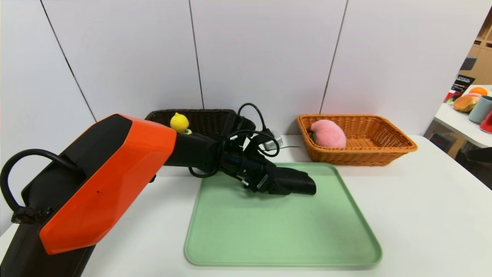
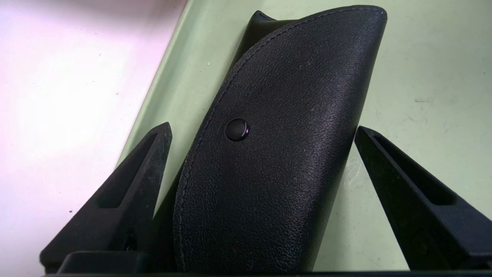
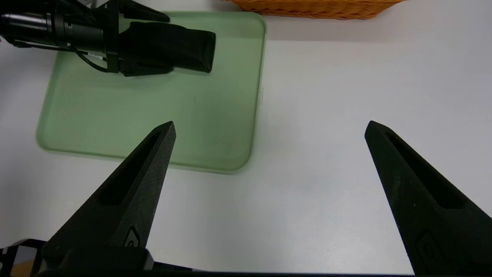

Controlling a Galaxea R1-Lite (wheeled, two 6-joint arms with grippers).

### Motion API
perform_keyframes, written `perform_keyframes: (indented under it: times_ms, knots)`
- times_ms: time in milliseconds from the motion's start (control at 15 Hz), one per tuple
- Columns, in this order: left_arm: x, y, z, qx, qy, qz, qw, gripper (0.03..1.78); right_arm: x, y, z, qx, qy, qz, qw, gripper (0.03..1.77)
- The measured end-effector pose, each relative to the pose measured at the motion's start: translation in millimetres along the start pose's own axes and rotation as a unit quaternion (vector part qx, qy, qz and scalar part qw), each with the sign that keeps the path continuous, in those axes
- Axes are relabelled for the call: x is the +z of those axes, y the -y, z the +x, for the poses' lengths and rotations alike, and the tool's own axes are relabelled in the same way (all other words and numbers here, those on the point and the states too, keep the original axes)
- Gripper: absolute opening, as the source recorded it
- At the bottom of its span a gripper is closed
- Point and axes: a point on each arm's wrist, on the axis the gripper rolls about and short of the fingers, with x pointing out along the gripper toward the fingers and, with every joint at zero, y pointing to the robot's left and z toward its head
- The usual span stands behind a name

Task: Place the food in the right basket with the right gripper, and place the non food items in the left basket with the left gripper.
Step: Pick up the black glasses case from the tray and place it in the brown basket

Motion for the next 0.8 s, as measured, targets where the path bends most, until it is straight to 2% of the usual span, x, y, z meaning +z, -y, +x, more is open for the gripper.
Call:
perform_keyframes:
  times_ms: [400,467,667,800]
  knots:
    - [-0.4,-0.2,0.3,0.003,-0.002,0.000,1.0000,1.69,0.6,-0.2,1.1,0.000,-0.001,0.000,1.0000,1.70]
    - [-0.7,-0.3,0.5,0.003,-0.002,0.000,1.0000,1.60,0.8,-0.2,1.1,0.000,0.000,0.000,1.0000,1.70]
    - [-1.4,-0.6,0.8,0.004,-0.003,-0.001,1.0000,1.15,1.3,-0.3,0.8,0.000,0.001,0.000,1.0000,1.70]
    - [-1.5,-0.5,0.9,0.004,-0.003,-0.002,1.0000,0.96,1.7,-0.4,0.6,0.001,0.002,0.000,1.0000,1.70]
